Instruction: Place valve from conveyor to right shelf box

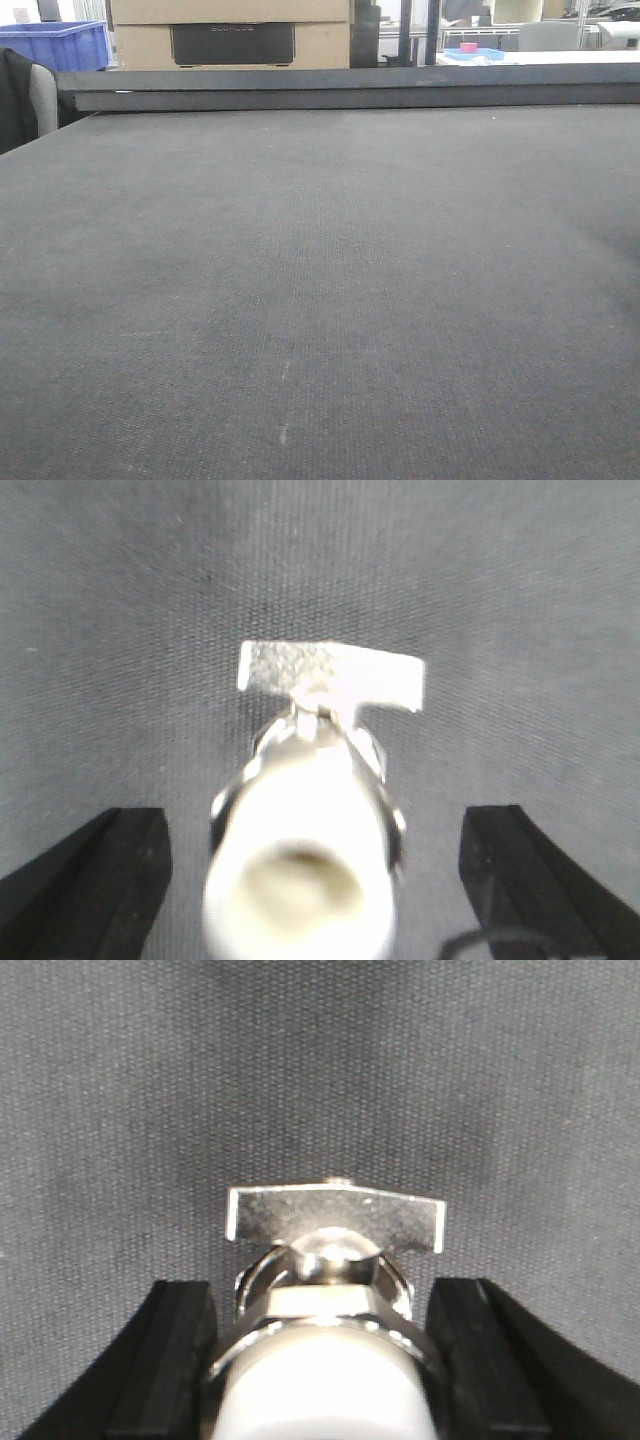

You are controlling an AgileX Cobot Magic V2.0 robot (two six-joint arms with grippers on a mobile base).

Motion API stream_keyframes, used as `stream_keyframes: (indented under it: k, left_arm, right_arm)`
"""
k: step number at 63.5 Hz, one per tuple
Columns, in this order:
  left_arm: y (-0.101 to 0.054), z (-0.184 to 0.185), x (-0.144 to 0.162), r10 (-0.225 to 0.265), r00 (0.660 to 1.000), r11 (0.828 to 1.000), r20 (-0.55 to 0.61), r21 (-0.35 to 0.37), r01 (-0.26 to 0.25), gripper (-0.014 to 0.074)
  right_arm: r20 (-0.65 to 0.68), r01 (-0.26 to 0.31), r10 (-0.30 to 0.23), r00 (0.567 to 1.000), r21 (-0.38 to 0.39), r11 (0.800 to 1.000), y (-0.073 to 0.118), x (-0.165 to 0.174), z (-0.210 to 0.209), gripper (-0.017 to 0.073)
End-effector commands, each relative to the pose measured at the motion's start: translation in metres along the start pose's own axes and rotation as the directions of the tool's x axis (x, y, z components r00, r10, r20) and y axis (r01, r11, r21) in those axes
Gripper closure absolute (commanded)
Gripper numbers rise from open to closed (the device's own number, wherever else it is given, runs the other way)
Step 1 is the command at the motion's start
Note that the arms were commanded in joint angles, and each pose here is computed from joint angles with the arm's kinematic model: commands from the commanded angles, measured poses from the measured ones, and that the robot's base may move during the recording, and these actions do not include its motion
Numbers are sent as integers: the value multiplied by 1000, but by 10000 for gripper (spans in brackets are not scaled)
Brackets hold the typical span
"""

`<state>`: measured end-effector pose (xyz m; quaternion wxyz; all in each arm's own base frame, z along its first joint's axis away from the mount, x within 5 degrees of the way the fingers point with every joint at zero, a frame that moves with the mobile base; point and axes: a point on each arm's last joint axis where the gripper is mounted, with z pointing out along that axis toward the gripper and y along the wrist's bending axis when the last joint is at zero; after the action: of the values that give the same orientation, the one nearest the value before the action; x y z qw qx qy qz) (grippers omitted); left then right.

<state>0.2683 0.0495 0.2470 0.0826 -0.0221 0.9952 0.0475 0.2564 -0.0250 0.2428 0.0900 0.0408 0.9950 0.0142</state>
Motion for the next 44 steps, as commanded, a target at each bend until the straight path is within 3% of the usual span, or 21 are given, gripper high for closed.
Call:
stream_keyframes:
  k: [1,31,44]
  left_arm:
    - [1,9,-5,0,1000,1000,-1,-4,0,108]
    - [1,18,-9,4,1000,1000,-12,-3,-4,190]
    - [1,18,-9,4,1000,1000,-12,-3,-4,413]
  right_arm:
    - [-17,3,-3,1000,6,1000,-1,3,-1,721]
    - [-10,3,-3,1000,6,1000,-2,3,-1,721]
    - [-10,3,-3,1000,6,1000,-2,3,-1,721]
